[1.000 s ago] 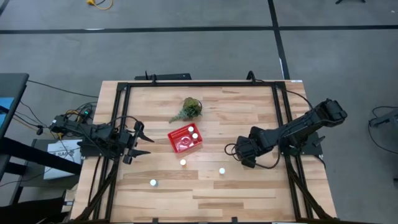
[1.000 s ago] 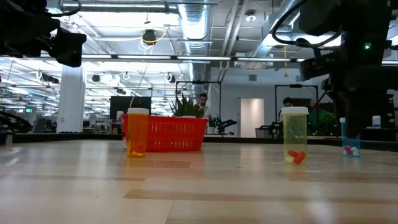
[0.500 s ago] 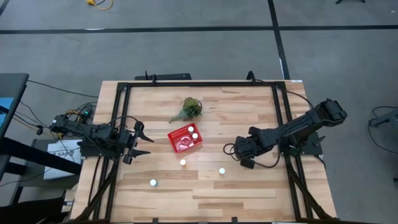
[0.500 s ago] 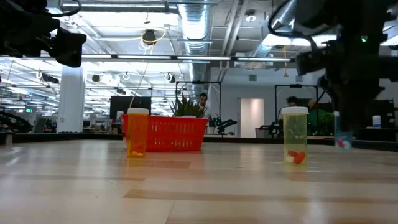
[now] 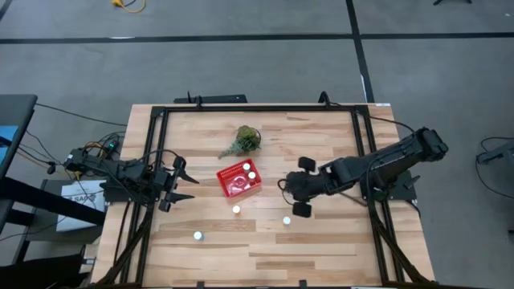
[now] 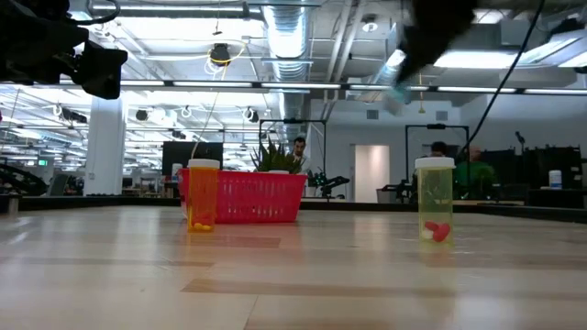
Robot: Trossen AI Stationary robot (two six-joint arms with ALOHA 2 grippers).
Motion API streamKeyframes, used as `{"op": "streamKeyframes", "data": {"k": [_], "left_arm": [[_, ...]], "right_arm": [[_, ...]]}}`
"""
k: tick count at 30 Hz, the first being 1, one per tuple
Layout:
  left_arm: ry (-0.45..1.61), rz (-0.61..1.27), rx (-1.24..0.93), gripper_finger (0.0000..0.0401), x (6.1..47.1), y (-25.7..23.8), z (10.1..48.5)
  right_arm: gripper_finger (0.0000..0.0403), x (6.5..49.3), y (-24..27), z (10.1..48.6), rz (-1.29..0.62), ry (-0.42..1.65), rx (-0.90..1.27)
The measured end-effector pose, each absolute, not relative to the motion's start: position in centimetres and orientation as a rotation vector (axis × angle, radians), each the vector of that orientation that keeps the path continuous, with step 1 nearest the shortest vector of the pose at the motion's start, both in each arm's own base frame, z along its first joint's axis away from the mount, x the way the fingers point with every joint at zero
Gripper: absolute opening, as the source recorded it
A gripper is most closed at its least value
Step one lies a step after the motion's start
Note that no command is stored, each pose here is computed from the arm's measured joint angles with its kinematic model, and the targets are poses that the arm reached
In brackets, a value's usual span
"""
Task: Pick and place pill bottles into a basket
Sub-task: Put the right blue pill bottle into the red bin
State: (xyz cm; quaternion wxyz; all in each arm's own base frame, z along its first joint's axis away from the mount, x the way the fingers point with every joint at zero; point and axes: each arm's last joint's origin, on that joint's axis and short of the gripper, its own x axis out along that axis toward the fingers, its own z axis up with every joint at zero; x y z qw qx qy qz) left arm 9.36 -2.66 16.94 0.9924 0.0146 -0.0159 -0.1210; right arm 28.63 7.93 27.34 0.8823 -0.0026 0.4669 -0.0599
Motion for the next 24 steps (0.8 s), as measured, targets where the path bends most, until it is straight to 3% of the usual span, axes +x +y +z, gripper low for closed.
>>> {"op": "streamKeyframes", "data": {"k": [7, 13, 24], "left_arm": [[-0.032, -0.243, 0.029, 0.0222, 9.4, -2.7, 16.9], [-0.033, -0.243, 0.037, 0.0222, 9.4, -2.7, 16.9], [-0.033, -0.242, 0.035, 0.0222, 9.4, -2.7, 16.9]], "right_arm": [[0.0111, 30.9, 5.7, 29.1, -0.105, 0.778, -0.048], [0.0105, 33.7, 4.4, 28.2, -0.061, 0.683, -0.073], [0.0107, 38.5, 2.4, 23.4, 0.003, 0.813, -0.099]]}}
